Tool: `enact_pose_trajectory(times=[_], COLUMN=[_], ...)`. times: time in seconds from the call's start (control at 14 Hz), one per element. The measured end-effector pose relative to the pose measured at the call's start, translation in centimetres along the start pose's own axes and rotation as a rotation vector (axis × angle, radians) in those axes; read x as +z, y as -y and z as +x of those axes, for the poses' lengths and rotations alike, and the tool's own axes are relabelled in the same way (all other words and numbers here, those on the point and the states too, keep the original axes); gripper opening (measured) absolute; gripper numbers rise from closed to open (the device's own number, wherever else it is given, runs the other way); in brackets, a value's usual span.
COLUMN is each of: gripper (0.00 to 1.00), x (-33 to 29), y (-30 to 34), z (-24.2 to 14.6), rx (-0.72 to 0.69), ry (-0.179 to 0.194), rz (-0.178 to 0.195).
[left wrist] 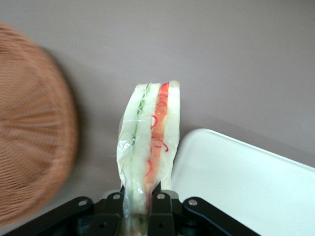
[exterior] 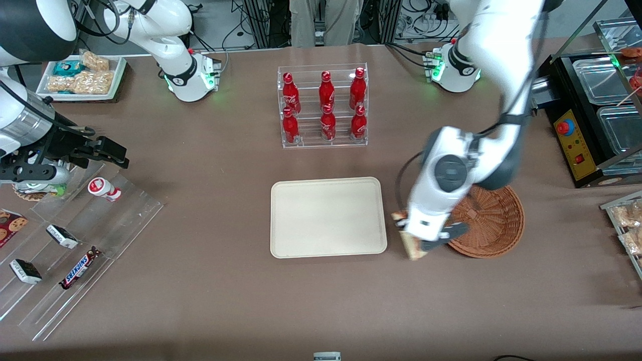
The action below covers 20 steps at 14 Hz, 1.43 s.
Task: Place sandwich from basket to tray
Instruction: 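Lift the sandwich and carry it with the left gripper over the cream tray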
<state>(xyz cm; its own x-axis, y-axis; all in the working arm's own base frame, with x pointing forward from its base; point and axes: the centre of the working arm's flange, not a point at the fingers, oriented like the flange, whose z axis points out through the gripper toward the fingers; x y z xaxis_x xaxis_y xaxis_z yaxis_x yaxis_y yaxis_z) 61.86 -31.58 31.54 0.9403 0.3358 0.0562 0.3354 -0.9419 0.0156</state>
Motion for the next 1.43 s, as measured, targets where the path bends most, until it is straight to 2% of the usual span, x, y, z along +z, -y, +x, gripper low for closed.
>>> enact_pose_trajectory(times=[0.29, 0.5, 0.71, 1.0, 1.07, 1.29, 1.43], gripper=[0.15, 0.15, 0.15, 0.18, 0.24, 0.55, 0.75], x=[2.8, 4.1, 6.5, 7.7, 7.5, 5.1, 1.0], y=[-7.6, -10.7, -12.8, -14.5, -14.6, -14.4, -13.6], z=[-6.9, -10.5, -12.9, -14.8, -14.6, -12.5, -10.9], rx=[0.145, 0.211, 0.233, 0.224, 0.218, 0.189, 0.165], ry=[-0.033, -0.067, -0.074, -0.071, -0.075, -0.101, -0.091], rz=[-0.050, -0.099, -0.115, -0.118, -0.120, -0.142, -0.120])
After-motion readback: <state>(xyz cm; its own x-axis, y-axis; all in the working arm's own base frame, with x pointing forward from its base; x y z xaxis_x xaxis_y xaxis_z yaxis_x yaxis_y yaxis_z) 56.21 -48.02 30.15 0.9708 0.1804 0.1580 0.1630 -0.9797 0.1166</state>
